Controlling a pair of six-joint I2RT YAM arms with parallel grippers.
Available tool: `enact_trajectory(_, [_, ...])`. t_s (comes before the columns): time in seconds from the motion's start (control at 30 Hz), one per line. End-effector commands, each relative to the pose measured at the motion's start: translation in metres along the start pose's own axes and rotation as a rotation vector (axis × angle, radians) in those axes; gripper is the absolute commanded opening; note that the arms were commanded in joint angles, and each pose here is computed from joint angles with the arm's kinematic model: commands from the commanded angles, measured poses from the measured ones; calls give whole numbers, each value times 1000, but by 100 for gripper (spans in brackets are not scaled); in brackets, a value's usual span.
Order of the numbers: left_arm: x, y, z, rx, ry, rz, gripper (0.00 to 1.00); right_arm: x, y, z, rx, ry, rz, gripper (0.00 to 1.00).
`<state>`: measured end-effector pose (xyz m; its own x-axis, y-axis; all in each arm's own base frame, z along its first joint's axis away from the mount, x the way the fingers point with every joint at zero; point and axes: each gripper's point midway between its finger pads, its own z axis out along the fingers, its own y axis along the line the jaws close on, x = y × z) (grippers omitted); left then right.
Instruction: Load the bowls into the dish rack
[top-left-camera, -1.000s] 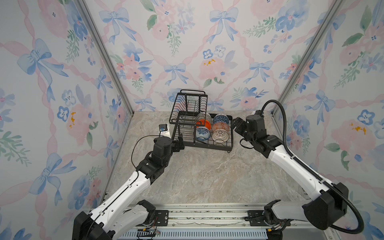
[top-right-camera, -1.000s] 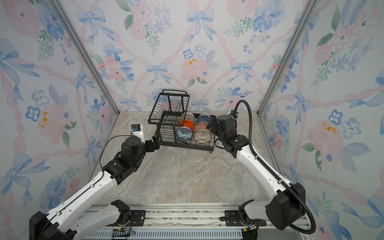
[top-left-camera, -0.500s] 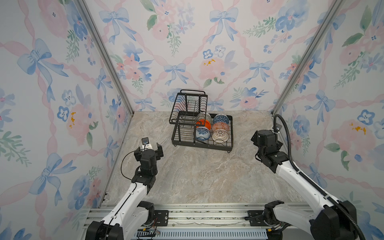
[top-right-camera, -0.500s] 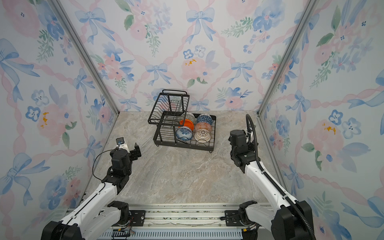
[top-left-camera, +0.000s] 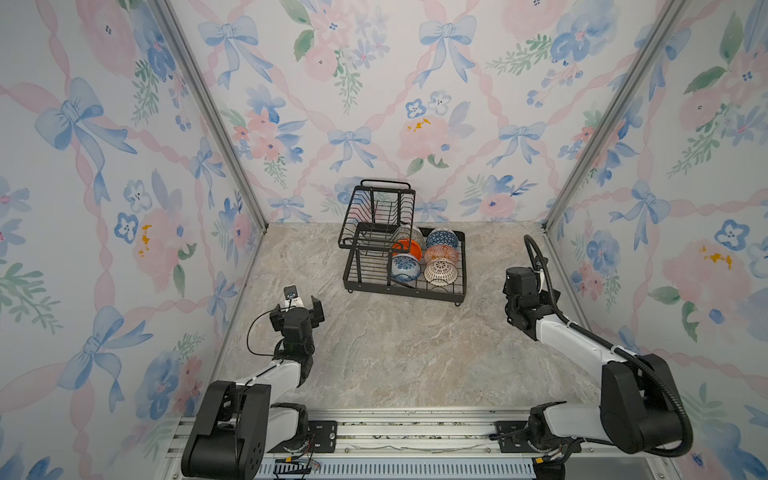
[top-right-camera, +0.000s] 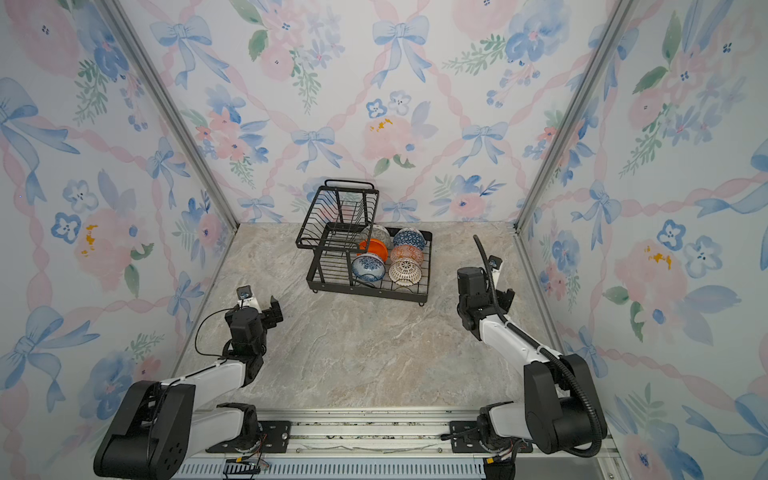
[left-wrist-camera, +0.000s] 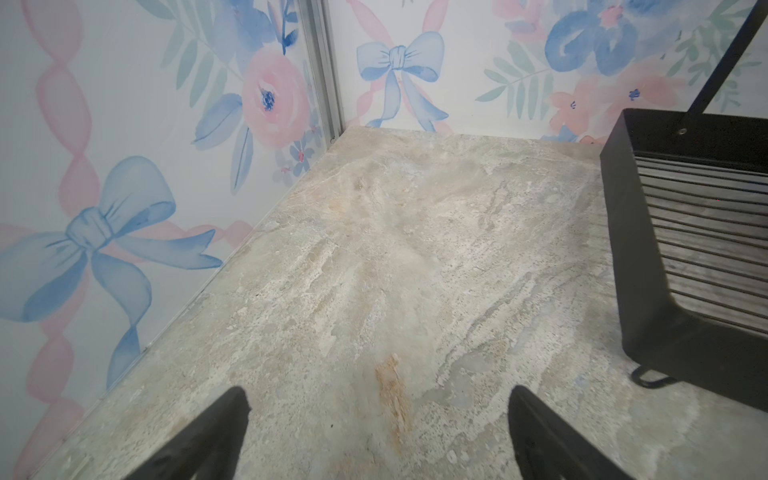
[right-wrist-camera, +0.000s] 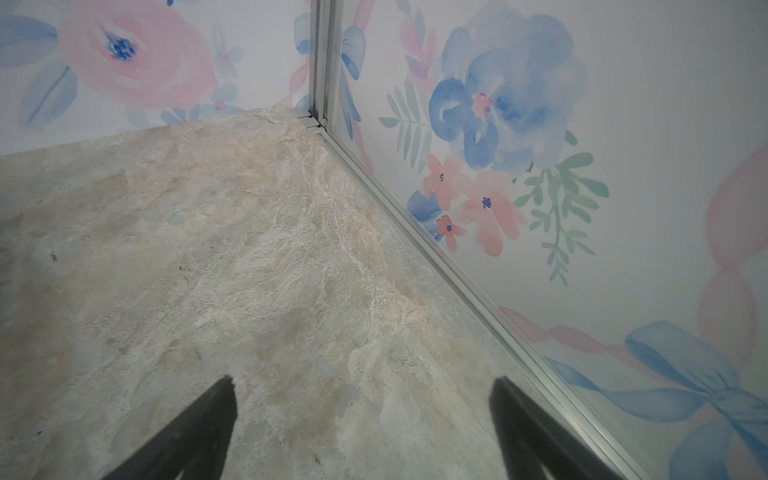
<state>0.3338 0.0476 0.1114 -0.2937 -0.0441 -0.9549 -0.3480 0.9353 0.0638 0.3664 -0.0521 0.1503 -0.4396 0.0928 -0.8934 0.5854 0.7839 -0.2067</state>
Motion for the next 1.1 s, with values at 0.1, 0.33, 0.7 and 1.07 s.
enact_trajectory(0.1, [-18,-14,10,92,-75,-31,98,-9,-2,12,30,-119,-29,97])
enact_trajectory(0.33, [-22,-27,17,156,-90,-30,98,7,2,15,-16,-138,-5,97])
enact_trajectory(0.7, [-8,-35,20,206,-147,5,98,17,27,22,-112,-136,-68,97])
enact_trajectory(1.07, [-9,-35,24,169,-135,16,98,21,26,18,-209,-154,-18,97])
